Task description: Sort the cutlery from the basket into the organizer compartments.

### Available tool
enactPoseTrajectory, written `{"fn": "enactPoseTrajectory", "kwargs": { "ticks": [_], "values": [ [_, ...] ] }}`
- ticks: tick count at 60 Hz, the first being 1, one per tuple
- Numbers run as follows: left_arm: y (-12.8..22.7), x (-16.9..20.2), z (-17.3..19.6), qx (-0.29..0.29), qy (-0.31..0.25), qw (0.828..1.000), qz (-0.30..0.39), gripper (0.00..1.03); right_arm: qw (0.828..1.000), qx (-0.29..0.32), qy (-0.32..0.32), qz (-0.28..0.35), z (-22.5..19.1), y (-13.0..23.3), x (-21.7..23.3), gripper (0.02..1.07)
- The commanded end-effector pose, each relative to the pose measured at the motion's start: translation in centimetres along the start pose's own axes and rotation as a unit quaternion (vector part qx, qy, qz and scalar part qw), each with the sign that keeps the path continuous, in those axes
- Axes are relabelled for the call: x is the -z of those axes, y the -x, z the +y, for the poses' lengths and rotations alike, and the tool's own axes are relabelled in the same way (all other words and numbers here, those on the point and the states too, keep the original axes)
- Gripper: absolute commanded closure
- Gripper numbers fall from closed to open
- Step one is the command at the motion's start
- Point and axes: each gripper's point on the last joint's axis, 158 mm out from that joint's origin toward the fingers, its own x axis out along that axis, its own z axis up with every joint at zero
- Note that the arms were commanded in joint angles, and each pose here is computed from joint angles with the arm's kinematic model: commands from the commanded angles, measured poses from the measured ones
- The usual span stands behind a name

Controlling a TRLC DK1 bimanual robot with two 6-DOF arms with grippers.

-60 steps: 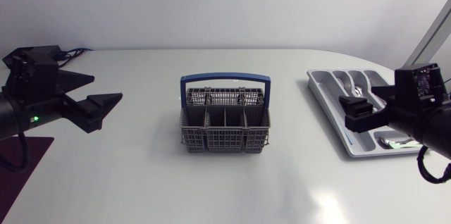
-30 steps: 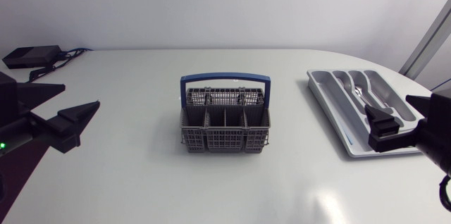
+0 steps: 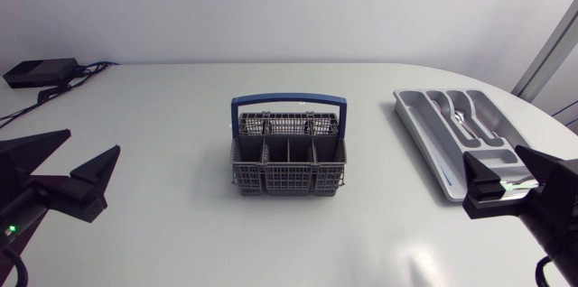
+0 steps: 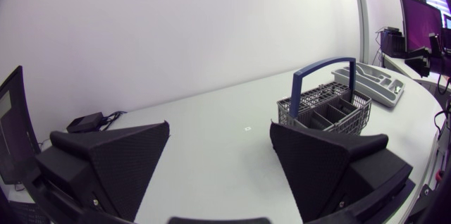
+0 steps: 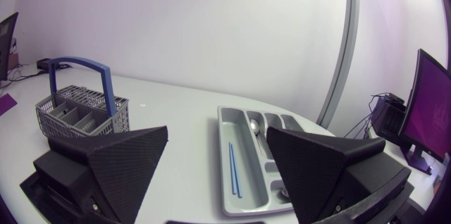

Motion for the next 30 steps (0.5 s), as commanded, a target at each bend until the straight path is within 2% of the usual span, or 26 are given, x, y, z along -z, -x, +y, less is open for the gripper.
{"fn": "enactPoseTrajectory", "kwargs": {
  "ticks": [1,17,30],
  "values": [
    [-0.1,1.1,0.0,-0.009,0.026,1.000,-0.006,0.04,1.000,0.001,-0.026,-0.007,0.2,0.0,1.0,0.06],
    [0.0,3.3,0.7,-0.052,0.069,0.996,-0.035,0.04,0.996,-0.001,-0.069,-0.049,0.6,0.2,2.2,0.06],
    [-0.1,5.1,1.3,-0.083,0.106,0.989,-0.060,0.04,0.996,-0.001,-0.070,-0.050,0.6,0.2,2.2,0.06]
  ]
}}
